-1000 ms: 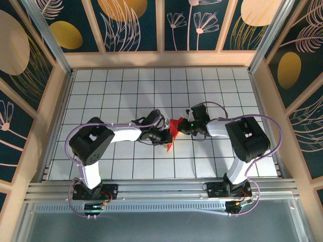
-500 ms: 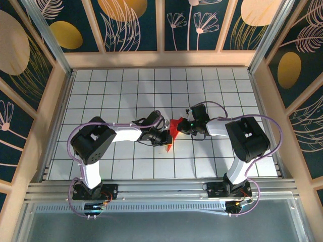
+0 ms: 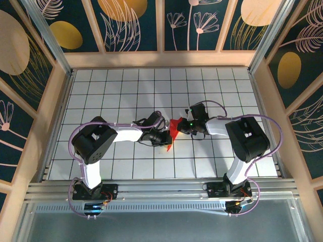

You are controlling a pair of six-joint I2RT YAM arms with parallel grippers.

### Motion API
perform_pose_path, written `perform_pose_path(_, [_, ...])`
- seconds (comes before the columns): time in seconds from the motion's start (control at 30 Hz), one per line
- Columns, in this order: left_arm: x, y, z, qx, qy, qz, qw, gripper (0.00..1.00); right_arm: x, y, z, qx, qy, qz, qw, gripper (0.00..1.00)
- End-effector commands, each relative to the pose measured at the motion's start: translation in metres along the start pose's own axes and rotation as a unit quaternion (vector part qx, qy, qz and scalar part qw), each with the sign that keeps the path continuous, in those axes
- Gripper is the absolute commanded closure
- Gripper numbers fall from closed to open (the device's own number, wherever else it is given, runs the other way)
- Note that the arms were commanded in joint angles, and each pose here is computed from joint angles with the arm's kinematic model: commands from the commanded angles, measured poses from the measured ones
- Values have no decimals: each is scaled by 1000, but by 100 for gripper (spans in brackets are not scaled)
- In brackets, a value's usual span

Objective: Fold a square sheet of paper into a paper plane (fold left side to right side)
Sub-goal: Fold the wing for the fifth time at the center of the table.

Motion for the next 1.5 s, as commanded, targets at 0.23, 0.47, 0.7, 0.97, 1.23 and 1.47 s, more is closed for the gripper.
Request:
perform_pose_path(0.23, [14,-14,48,-136,16,0,991,100,-15,35,24,-23,40,-46,998,100])
perform_pose_path(0.47, [7,-13,39,-140,6,-10,990,100,1,35,29,-67,35,-54,996,100])
perform_pose_path(0.7, [7,-11,42,-153,6,-12,988,100,9,17,27,-69,32,-35,996,100])
perform_pose_path(0.97, [7,-10,45,-167,3,-10,986,100,12,3,14,-34,32,-25,999,100])
perform_pose_path(1.23, [7,-8,49,-185,3,-12,983,100,13,-4,-6,7,27,-17,999,100])
perform_pose_path(1.47, [10,-8,54,-193,3,-6,981,100,6,-1,-20,28,22,-23,999,100])
Point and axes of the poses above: each hand's point on the last joint's axis, 136 mm out from that joint toward the fingers, its own y axis back along the fingers, its own z axis along the line the jaws close on, x = y × z, the point moved 5 cm from there along y, back along the fingers, and after that the axes turned 8 degrees about y, right-handed, at the moved point
